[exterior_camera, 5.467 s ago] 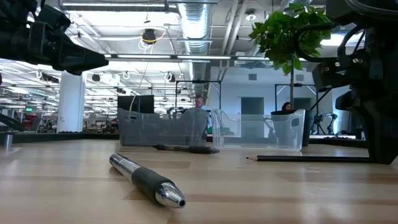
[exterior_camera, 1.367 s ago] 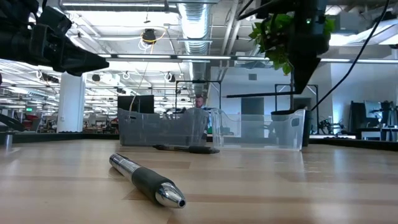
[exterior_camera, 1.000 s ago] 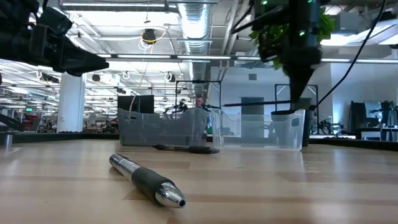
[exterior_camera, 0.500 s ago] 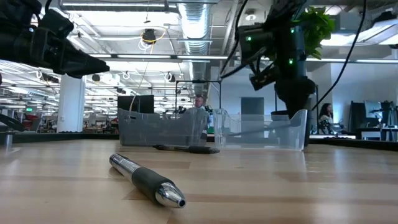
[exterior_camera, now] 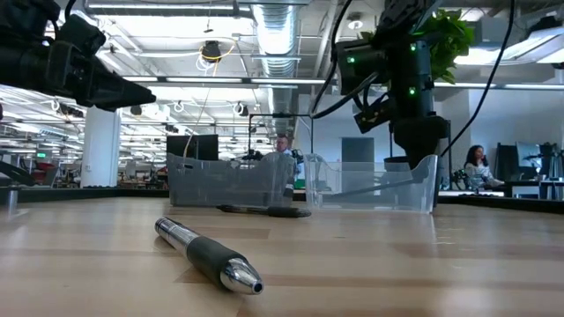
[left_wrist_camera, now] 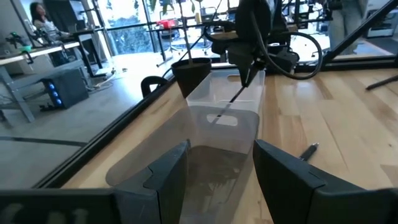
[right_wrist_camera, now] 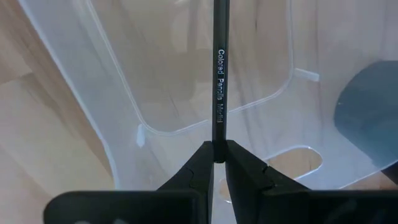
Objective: Sort pens & pencils
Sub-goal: Put the black colored pencil into the transparent bin, then put the top black pen into the black bin
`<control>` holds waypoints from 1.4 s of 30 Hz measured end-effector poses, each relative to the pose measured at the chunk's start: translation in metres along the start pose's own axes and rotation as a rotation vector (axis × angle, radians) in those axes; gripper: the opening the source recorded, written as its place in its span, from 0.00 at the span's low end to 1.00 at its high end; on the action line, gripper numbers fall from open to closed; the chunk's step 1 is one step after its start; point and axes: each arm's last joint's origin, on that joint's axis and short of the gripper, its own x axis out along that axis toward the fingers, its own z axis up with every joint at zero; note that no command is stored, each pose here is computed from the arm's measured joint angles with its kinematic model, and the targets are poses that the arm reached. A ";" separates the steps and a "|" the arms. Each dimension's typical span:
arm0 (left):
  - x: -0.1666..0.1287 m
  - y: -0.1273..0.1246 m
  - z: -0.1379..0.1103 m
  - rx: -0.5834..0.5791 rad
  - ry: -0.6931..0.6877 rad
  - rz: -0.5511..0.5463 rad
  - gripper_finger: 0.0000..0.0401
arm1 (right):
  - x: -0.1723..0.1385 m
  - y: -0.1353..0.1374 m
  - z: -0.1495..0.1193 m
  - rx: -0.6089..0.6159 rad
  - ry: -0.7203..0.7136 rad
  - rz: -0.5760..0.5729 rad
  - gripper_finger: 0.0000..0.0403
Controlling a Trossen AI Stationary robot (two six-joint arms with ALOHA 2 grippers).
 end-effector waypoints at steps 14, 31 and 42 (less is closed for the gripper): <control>0.000 0.000 0.000 0.000 0.000 0.002 0.43 | 0.000 0.001 0.000 0.021 -0.002 -0.002 0.30; 0.000 0.000 0.000 -0.038 0.000 0.001 0.43 | -0.096 0.021 0.009 0.126 -0.333 0.047 0.39; 0.000 0.000 0.000 -0.054 0.000 -0.003 0.43 | -0.118 0.075 0.012 0.113 -0.589 0.225 0.39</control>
